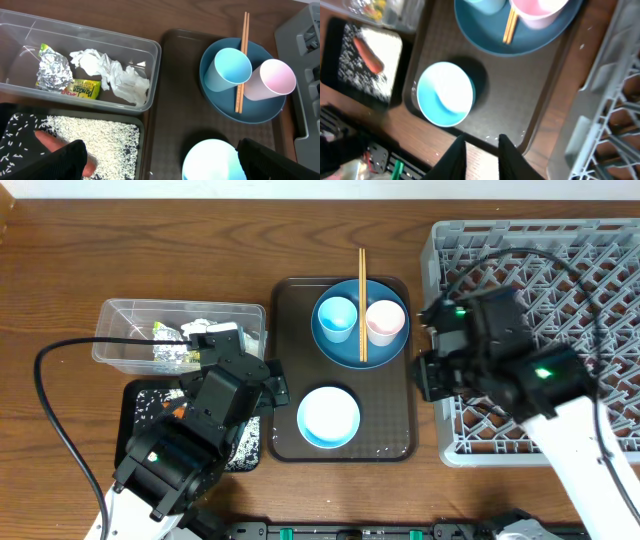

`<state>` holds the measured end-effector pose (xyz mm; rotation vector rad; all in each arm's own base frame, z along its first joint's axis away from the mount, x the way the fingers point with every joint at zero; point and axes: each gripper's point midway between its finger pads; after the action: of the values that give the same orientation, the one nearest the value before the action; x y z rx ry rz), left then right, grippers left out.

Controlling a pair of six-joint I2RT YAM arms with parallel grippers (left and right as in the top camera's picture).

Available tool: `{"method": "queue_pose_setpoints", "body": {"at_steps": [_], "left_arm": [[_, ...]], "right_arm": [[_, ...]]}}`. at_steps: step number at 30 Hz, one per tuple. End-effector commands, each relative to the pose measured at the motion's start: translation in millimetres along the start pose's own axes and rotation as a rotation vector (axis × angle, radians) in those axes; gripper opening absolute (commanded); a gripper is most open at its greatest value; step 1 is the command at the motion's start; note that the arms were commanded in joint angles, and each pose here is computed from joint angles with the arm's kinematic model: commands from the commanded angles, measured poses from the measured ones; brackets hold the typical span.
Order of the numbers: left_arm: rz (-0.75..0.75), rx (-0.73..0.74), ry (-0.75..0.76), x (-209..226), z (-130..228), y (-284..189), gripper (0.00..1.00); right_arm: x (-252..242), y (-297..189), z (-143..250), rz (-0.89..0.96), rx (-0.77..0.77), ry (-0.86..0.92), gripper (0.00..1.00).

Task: Sort waste into correct bins and load items into the dishwasher rack
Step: 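Reach the right gripper from the rack toward the empty blue bowl, then grip the bowl rim with the right gripper and lift it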

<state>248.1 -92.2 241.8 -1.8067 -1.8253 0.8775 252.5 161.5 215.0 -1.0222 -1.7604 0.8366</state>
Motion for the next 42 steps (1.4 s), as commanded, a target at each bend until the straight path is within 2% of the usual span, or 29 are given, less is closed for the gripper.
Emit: {"method": "queue_pose_setpoints", "body": {"at_steps": [1, 8, 13, 21, 32, 37, 42], "left_arm": [[-0.012, -0.012, 0.0, 3, -4, -2, 0.98], [-0.012, -0.012, 0.0, 3, -4, -2, 0.98], [-0.012, -0.012, 0.0, 3, -4, -2, 0.98], [-0.012, -0.012, 0.0, 3, -4, -2, 0.98], [-0.012, -0.011, 0.0, 3, -3, -1, 0.98], [-0.012, -0.011, 0.0, 3, -3, -1, 0.98], [-0.012, -0.011, 0.0, 3, -3, -1, 0.98]], "right_arm": [[3, 18, 4, 0.052, 0.05, 0.009, 0.24], [17, 77, 27, 0.068, 0.193, -0.068, 0.26], [16, 111, 43, 0.105, 0.285, -0.095, 0.35], [12, 151, 61, 0.178, 0.376, -0.114, 0.35], [7, 182, 79, 0.245, 0.437, -0.125, 0.31], [7, 185, 79, 0.249, 0.437, -0.129, 0.17], [6, 185, 79, 0.251, 0.437, -0.129, 0.17]]}}
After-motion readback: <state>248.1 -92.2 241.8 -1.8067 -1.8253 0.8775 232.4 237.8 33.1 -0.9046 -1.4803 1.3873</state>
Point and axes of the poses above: each gripper's point midway between its finger pads, its own y axis out along the fingers, its own x axis along the line the jaws close on, z = x × y, and after that the axes turned 3 degrees about y, right-handed
